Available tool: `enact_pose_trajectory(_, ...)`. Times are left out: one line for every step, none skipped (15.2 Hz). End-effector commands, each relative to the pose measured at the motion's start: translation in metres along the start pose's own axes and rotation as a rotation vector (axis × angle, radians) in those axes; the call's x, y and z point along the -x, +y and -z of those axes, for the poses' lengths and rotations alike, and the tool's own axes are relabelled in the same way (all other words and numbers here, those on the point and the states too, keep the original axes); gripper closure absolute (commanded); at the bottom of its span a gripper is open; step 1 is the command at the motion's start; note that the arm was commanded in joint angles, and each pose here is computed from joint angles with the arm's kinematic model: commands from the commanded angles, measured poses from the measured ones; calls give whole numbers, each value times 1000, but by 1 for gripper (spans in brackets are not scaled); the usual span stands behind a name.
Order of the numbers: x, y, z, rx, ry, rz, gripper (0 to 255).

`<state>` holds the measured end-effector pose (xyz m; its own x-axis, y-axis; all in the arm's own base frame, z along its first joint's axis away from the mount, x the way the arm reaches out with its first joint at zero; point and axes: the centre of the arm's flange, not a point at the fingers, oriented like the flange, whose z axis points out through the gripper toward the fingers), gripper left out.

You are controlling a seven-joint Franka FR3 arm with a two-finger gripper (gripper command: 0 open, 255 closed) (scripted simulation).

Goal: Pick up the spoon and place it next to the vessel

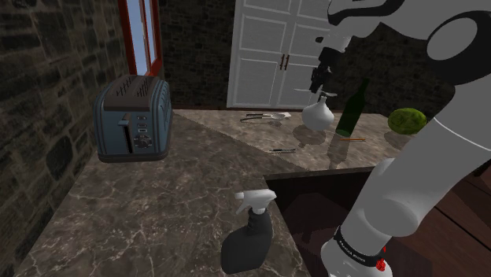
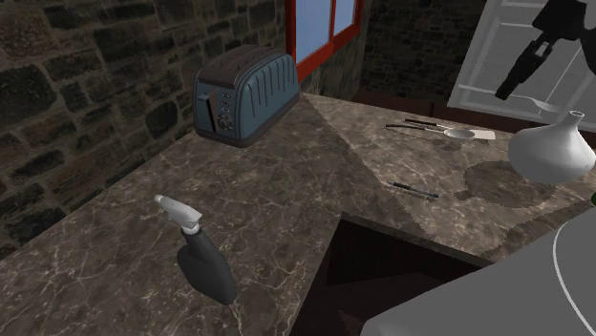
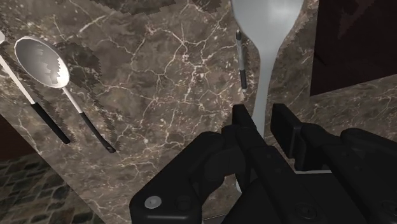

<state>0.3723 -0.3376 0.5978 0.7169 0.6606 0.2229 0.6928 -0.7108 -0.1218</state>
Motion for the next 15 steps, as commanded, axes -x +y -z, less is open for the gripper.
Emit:
enact_pose_trajectory(11,8,-4,0,-1,2,255)
enact_pose_trajectory(12,8,-9,0,-1,2,255)
enact_pose_trajectory(13,9,-14,0,-1,2,255)
enact_pose_trajectory(14,9,-19,0,-1,2,255)
enact_pose_trajectory(15,10,-24,0,-1,2,255)
enact_pose_trajectory(17,11,-29,0,-1,2,255)
enact_pose_trajectory(18,11,-34,0,-1,2,255)
enact_pose_trajectory(19,12,-39,0,-1,2,255)
enact_pose_trajectory(20,13,-44,0,-1,2,255)
enact_pose_trajectory(21,13,-50,0,-1,2,255)
enact_pose_trajectory(22,14,-55,0,-1,2,255)
enact_pose_trajectory(24,15,-60,0,-1,2,255)
enact_pose_trajectory(25,15,-65,0,-1,2,255)
enact_pose_trajectory(26,16,-70,0,-1,2,255)
enact_pose_trajectory(27,17,-75,0,-1,2,255)
